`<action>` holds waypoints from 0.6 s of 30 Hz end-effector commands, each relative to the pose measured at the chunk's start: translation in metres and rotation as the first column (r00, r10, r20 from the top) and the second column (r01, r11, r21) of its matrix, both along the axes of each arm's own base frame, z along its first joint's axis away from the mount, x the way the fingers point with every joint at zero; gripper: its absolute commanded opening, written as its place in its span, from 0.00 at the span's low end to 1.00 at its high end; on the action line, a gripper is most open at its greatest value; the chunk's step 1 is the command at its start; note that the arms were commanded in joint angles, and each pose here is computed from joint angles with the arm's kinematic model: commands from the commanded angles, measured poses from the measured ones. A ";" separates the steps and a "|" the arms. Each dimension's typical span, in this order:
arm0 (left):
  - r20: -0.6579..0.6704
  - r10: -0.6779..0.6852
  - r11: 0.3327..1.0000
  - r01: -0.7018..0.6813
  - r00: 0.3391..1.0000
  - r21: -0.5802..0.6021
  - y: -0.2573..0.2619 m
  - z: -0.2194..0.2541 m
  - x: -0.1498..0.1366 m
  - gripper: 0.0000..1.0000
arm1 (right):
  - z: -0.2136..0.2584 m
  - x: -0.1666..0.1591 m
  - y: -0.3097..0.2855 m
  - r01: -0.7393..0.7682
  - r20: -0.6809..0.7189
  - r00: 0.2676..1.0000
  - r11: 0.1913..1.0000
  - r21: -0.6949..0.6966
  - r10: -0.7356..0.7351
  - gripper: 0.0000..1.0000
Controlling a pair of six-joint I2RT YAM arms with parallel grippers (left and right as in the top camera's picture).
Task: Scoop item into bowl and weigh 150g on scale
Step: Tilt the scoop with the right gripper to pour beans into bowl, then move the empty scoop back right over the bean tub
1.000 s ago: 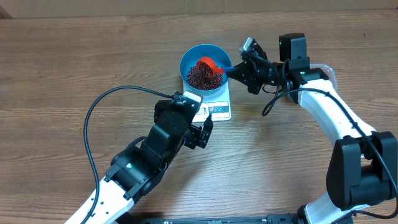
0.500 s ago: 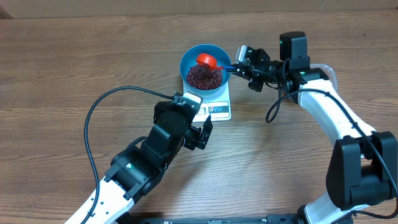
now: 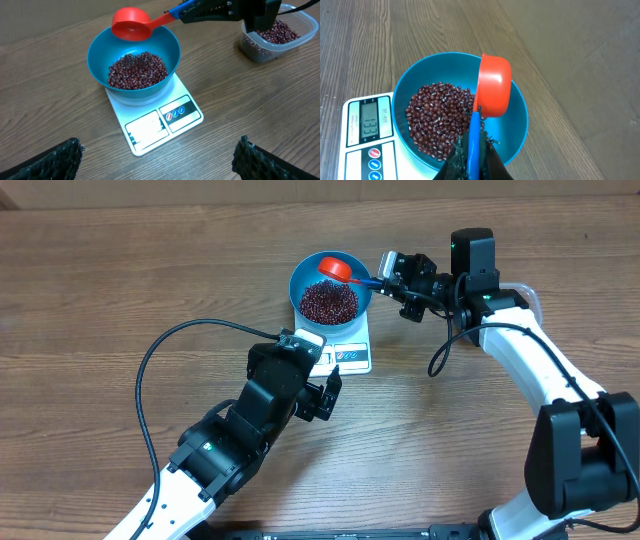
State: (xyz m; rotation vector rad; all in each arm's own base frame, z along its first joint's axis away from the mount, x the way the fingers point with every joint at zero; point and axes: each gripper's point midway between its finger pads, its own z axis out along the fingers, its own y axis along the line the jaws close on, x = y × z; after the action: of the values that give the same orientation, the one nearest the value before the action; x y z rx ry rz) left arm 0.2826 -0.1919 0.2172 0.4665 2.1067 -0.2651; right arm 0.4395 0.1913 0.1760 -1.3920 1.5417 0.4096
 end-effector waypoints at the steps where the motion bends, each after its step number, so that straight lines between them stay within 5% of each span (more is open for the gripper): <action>1: 0.020 -0.010 1.000 0.010 1.000 -0.006 0.001 0.008 -0.001 1.00 | 0.033 -0.003 0.000 0.044 -0.007 0.999 0.997 0.058 -0.044 0.04; 7: 0.019 -0.011 1.000 0.011 1.000 -0.001 0.001 0.007 -0.001 0.99 | 0.054 -0.008 -0.002 0.217 -0.248 0.955 0.956 0.198 -0.165 0.04; 11: 0.019 -0.012 1.000 0.012 1.000 -0.001 0.001 0.007 -0.001 1.00 | 0.068 -0.007 -0.011 0.401 -0.439 0.859 0.879 0.257 -0.263 0.04; 18: 0.015 -0.011 1.000 0.011 1.000 0.002 0.002 0.006 -0.001 1.00 | 0.086 -0.017 -0.047 0.567 -0.581 0.739 0.781 0.262 -0.341 0.03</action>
State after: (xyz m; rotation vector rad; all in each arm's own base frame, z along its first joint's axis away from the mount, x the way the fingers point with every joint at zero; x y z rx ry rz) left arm 0.2821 -0.1915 0.2163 0.4681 2.1108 -0.2630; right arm 0.4239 0.1636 0.2364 -0.6926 1.9862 0.7614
